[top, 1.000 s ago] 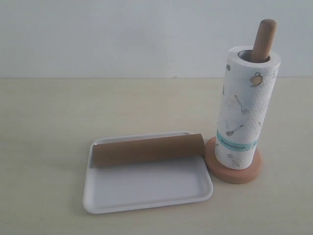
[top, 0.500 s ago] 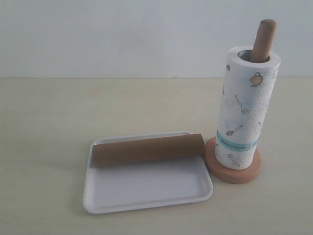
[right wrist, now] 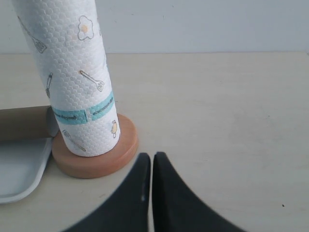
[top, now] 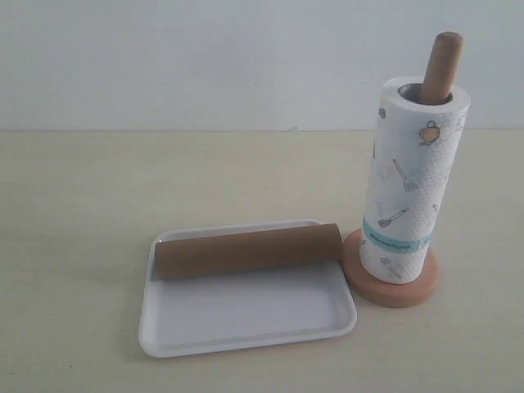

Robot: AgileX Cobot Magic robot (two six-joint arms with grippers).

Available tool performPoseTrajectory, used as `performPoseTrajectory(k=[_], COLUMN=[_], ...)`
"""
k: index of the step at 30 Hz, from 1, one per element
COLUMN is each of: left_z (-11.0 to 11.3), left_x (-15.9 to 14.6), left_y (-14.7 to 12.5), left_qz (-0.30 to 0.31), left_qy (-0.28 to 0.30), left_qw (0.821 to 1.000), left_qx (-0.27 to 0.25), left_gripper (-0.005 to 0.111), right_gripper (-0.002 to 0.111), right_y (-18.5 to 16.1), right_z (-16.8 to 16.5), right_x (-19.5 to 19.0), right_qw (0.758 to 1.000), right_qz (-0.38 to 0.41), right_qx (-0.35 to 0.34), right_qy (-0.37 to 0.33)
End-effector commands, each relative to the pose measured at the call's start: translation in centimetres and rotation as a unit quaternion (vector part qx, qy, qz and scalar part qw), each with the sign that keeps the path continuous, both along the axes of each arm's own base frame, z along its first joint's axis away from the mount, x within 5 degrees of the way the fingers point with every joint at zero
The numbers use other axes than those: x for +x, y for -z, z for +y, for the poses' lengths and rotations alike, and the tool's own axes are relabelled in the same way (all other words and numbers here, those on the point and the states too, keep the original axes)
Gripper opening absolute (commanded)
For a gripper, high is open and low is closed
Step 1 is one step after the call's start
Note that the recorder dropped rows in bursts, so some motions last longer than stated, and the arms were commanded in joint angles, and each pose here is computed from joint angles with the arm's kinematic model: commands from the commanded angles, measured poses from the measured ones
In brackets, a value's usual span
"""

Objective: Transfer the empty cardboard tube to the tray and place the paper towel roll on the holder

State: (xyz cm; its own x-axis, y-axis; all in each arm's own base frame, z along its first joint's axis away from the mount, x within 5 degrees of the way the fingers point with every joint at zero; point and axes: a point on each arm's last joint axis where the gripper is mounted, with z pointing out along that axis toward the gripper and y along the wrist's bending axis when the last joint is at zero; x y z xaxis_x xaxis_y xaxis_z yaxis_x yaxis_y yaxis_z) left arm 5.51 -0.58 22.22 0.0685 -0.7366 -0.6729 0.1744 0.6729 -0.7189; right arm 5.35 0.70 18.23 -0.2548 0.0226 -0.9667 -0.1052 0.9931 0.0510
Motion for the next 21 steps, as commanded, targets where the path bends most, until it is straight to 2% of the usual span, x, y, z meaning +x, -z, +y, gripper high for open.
performPoseTrajectory(k=[1, 3, 6, 9, 11, 16, 21], left_z=[0.4, 0.7, 0.9, 1.0, 0.9, 0.9, 0.6], left_x=[0.1, 0.1, 0.1, 0.0, -0.1, -0.1, -0.1], left_y=[0.7, 1.4, 2.5, 3.3, 3.6, 3.7, 3.6], left_qz=[0.028, 0.064, 0.12, 0.164, 0.177, 0.177, 0.167], left_qy=[-0.04, -0.055, -0.059, -0.049, -0.041, -0.038, -0.024], left_qw=[0.992, 0.982, 0.957, 0.932, 0.925, 0.926, 0.909], left_qx=[0.112, 0.169, 0.259, 0.318, 0.334, 0.33, 0.381], left_gripper=[0.004, 0.004, 0.004, 0.004, 0.004, 0.004, 0.004], right_gripper=[0.001, 0.001, 0.001, 0.001, 0.001, 0.001, 0.001], right_y=[-0.1, -0.1, -0.1, -0.1, -0.1, -0.1, -0.1], right_z=[0.0, 0.0, 0.0, 0.0, 0.0, 0.0, 0.0], right_x=[0.0, 0.0, 0.0, 0.0, 0.0, 0.0, 0.0], right_qw=[1.0, 1.0, 1.0, 1.0, 1.0, 1.0, 1.0], right_qz=[-0.005, -0.005, -0.005, -0.005, -0.005, -0.005, -0.005], right_qx=[-0.004, -0.004, -0.004, -0.004, -0.004, -0.004, -0.002], right_qy=[0.002, 0.002, 0.002, 0.002, 0.002, 0.002, 0.001])
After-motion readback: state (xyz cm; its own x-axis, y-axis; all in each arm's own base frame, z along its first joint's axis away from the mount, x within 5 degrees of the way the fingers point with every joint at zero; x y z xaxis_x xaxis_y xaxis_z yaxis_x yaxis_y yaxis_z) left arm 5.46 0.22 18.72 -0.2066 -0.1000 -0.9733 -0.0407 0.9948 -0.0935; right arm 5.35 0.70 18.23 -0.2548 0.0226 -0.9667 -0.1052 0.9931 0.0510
